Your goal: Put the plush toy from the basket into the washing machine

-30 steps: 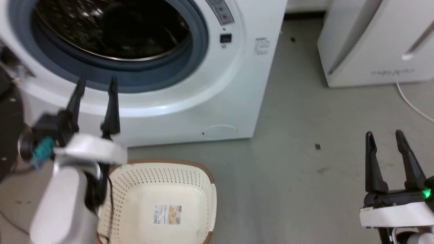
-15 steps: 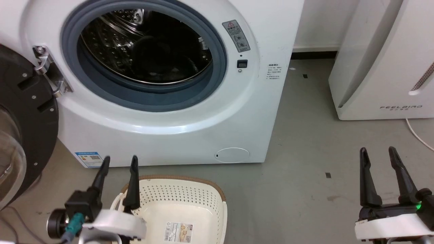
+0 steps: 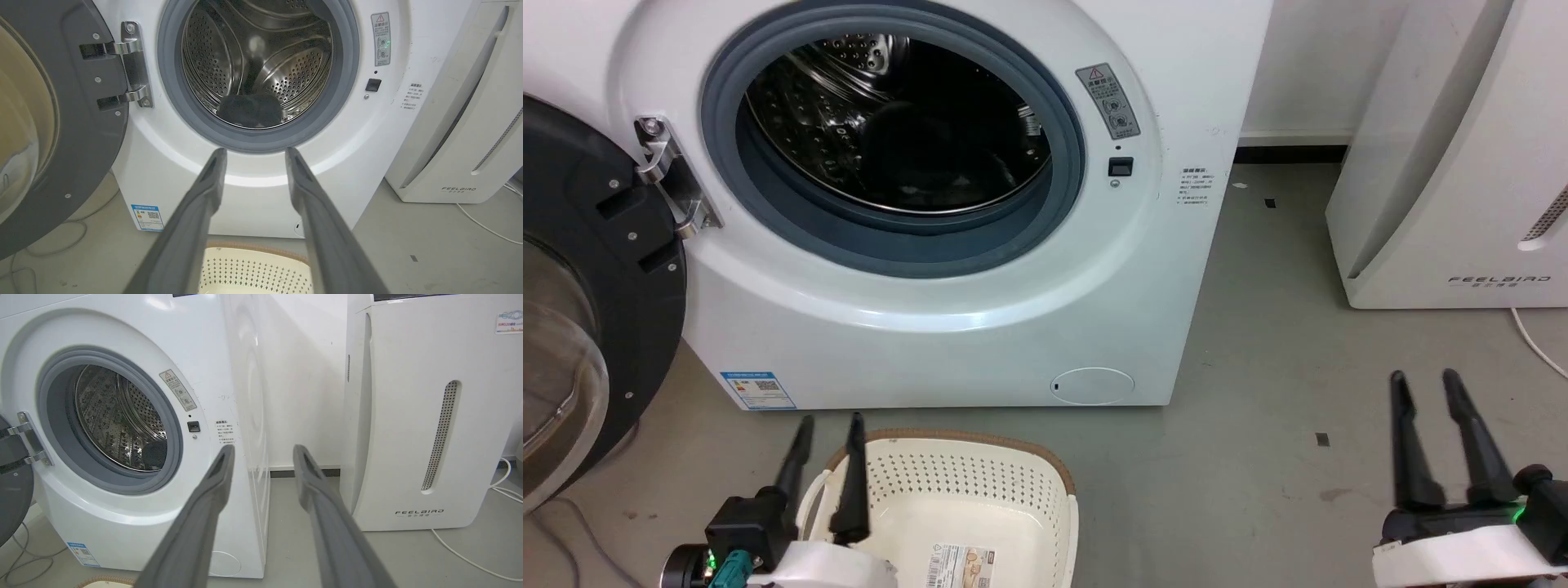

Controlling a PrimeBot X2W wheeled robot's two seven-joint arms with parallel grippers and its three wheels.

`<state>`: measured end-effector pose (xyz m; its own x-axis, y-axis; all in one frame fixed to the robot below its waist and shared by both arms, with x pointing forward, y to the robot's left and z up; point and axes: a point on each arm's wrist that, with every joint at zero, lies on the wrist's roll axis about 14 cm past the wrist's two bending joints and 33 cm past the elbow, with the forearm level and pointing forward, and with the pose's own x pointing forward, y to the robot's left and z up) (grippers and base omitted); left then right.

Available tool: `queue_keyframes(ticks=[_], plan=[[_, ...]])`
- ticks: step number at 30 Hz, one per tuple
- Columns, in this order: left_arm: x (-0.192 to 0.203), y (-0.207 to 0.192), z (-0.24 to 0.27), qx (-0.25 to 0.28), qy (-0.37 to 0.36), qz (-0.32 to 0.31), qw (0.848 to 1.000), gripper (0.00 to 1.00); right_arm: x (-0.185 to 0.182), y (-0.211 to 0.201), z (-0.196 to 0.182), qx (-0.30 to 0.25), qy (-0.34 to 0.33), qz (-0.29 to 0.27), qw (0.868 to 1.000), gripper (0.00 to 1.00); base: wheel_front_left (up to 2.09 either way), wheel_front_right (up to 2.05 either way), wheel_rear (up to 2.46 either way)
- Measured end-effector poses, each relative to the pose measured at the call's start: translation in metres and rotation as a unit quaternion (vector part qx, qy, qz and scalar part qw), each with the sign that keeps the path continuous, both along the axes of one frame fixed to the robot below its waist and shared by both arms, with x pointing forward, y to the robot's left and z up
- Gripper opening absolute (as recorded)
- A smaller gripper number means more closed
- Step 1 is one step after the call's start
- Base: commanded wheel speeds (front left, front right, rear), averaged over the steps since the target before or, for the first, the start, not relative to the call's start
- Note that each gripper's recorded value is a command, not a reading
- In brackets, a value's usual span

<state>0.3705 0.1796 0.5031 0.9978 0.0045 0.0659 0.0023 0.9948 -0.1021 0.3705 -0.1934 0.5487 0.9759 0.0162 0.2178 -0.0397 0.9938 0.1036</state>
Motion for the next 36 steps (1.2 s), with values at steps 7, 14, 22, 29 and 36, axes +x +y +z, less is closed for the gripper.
queue_keyframes(ticks=[7, 14, 22, 29, 36], plan=[[-0.0001, -0.0005, -0.0002, 0.0, 0.001, 0.0, 1.0, 0.0, -0.0001, 0.0003, 0.0003, -0.001, 0.0, 0.0, 1.0, 0.0, 0.0, 0.0, 0.0], [-0.0001, -0.0014, -0.0004, 0.003, 0.006, -0.002, 1.0, 0.0, 0.0001, 0.0018, -0.0012, -0.003, 0.007, 0.003, 1.0, 0.0, 0.0, 0.0, 0.0], [0.0002, -0.002, 0.0012, 0.007, 0.008, -0.003, 1.0, 0.0, 0.0002, 0.0041, -0.0028, -0.007, 0.015, 0.007, 1.0, 0.0, 0.0, 0.0, 0.0], [0.0005, -0.0027, 0.0029, 0.013, 0.01, -0.004, 1.0, 0.0, 0.0002, 0.0067, -0.0045, -0.012, 0.022, 0.011, 1.0, 0.0, 0.0, 0.0, 0.0], [0.0006, -0.003, 0.0046, 0.016, 0.011, -0.004, 1.0, 0.0, 0.0003, 0.0091, -0.0059, -0.017, 0.029, 0.014, 0.999, 0.0, 0.0, 0.0, 0.0]])
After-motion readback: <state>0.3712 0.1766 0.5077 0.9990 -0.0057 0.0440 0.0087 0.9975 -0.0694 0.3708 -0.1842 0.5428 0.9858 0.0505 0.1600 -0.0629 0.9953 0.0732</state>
